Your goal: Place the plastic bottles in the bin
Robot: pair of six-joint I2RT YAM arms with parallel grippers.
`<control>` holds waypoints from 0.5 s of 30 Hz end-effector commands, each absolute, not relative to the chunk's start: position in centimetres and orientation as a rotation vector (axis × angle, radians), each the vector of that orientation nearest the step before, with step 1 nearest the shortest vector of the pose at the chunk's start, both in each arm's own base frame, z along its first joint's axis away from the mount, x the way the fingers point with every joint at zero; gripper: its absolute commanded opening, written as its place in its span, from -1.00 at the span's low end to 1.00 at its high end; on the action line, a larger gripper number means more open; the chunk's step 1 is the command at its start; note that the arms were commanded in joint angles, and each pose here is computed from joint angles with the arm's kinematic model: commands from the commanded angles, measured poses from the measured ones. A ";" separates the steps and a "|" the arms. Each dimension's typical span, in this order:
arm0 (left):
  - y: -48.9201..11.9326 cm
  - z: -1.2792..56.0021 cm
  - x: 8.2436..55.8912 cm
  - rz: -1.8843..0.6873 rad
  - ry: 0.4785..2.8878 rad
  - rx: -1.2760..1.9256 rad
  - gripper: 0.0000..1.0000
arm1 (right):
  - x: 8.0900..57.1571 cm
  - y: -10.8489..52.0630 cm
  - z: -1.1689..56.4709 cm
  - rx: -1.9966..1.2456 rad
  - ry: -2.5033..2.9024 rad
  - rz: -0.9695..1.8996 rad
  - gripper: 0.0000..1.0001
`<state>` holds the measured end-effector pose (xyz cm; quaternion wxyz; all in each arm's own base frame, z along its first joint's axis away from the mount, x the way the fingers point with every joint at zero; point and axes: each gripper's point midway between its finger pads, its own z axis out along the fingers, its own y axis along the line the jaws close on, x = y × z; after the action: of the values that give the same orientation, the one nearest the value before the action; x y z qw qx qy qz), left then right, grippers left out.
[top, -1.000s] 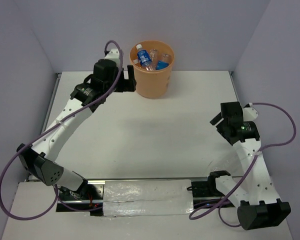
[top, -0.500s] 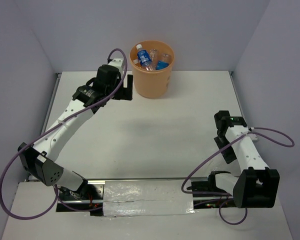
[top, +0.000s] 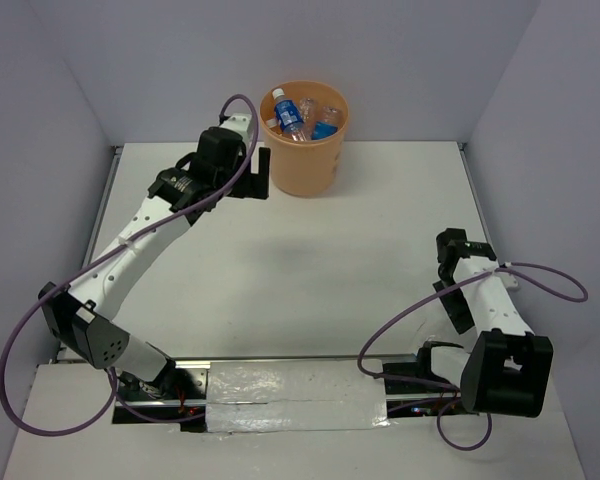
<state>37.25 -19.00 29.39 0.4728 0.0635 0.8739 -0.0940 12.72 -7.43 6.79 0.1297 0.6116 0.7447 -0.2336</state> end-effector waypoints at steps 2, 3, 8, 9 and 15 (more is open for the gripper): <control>-20.3 31.2 37.5 -0.257 2.093 0.148 0.99 | 13.7 -8.5 6.5 1.740 2.128 -0.700 0.76; -20.5 31.2 37.4 -0.256 2.093 0.154 0.99 | 13.7 -8.5 6.4 1.738 2.132 -0.700 0.76; -20.6 31.3 37.8 -0.240 2.091 0.156 0.99 | 14.2 -8.4 5.9 1.744 2.121 -0.673 0.78; -20.6 31.4 37.9 -0.240 2.088 0.154 0.99 | 14.2 -8.3 5.8 1.743 2.120 -0.665 0.79; -21.1 31.5 38.2 -0.249 2.088 0.160 0.99 | 14.8 -7.7 4.6 1.761 2.139 -0.613 0.82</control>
<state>37.59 -20.66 30.00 0.4759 0.0747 0.8712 -0.0949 14.13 -7.60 5.25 0.1441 0.6063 0.7504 -0.2204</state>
